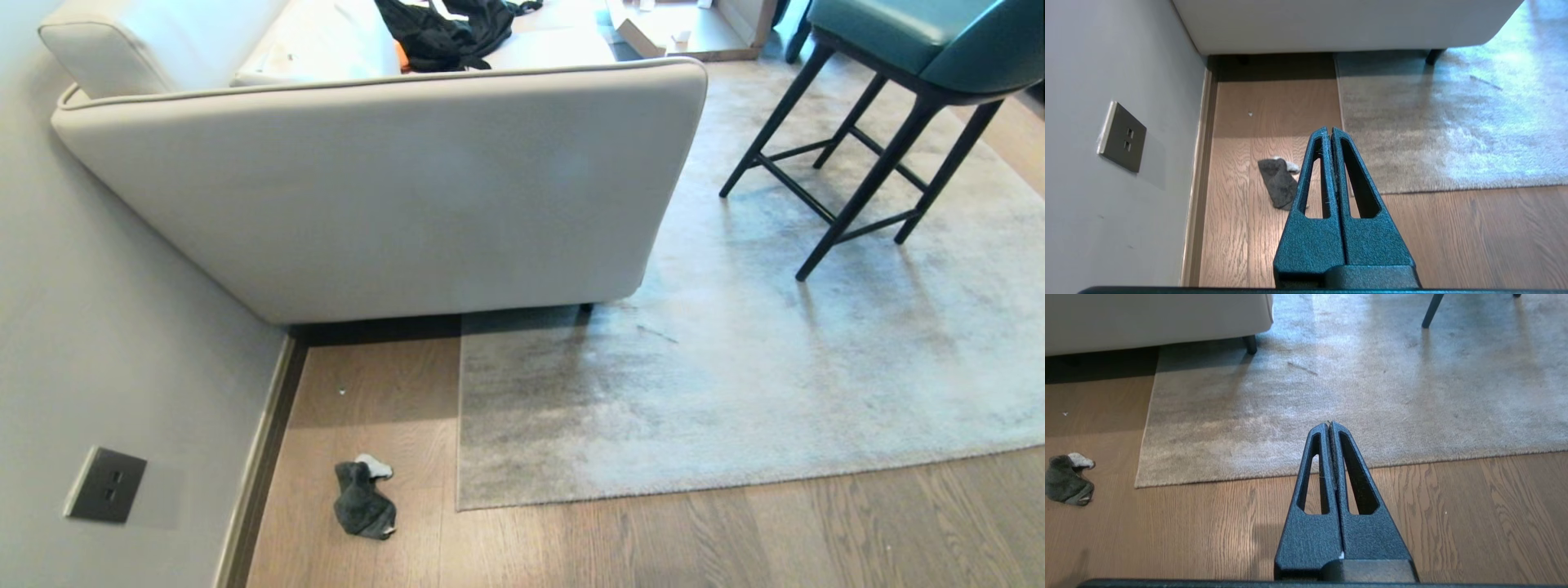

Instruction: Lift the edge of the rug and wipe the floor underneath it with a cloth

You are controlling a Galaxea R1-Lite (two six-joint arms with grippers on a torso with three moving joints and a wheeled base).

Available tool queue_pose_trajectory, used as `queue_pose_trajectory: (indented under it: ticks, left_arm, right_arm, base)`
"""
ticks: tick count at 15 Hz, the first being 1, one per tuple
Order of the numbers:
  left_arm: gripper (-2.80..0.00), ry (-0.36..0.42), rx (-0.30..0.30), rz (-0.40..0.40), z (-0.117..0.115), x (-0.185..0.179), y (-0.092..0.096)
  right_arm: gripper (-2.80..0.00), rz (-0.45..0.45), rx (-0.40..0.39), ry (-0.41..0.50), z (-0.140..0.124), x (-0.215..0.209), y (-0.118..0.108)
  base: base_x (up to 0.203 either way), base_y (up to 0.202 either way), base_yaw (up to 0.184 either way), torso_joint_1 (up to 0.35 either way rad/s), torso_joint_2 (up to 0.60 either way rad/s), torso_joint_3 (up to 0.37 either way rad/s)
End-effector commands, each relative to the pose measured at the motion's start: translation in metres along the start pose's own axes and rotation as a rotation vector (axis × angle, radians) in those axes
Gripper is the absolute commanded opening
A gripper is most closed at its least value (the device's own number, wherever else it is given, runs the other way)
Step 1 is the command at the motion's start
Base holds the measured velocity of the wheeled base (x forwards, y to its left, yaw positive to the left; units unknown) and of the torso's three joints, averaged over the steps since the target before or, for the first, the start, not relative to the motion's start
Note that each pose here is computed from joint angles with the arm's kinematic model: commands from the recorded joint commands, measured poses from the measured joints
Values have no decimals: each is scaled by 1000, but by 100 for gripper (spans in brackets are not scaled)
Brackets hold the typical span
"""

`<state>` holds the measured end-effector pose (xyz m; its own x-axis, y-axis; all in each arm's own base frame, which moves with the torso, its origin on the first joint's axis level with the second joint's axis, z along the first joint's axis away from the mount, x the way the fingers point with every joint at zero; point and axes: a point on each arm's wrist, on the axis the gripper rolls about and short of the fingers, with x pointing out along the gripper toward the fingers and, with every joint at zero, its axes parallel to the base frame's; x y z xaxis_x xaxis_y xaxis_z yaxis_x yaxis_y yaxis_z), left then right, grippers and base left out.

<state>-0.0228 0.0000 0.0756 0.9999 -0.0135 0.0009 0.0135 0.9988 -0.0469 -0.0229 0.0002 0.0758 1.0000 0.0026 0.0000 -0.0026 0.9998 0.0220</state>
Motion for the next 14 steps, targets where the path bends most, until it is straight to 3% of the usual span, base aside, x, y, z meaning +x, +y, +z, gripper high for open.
queue_pose_trajectory:
  ticks: [1,14]
  left_arm:
    - [-280,-1,1,0,0,0,0]
    - [-280,-1,1,0,0,0,0]
  right_arm:
    - [-280,1,-1,0,0,0,0]
    - [-280,0,0,2,0,0,0]
  base:
    - [0,0,0,5,5,203]
    - [0,0,0,2,0,205]
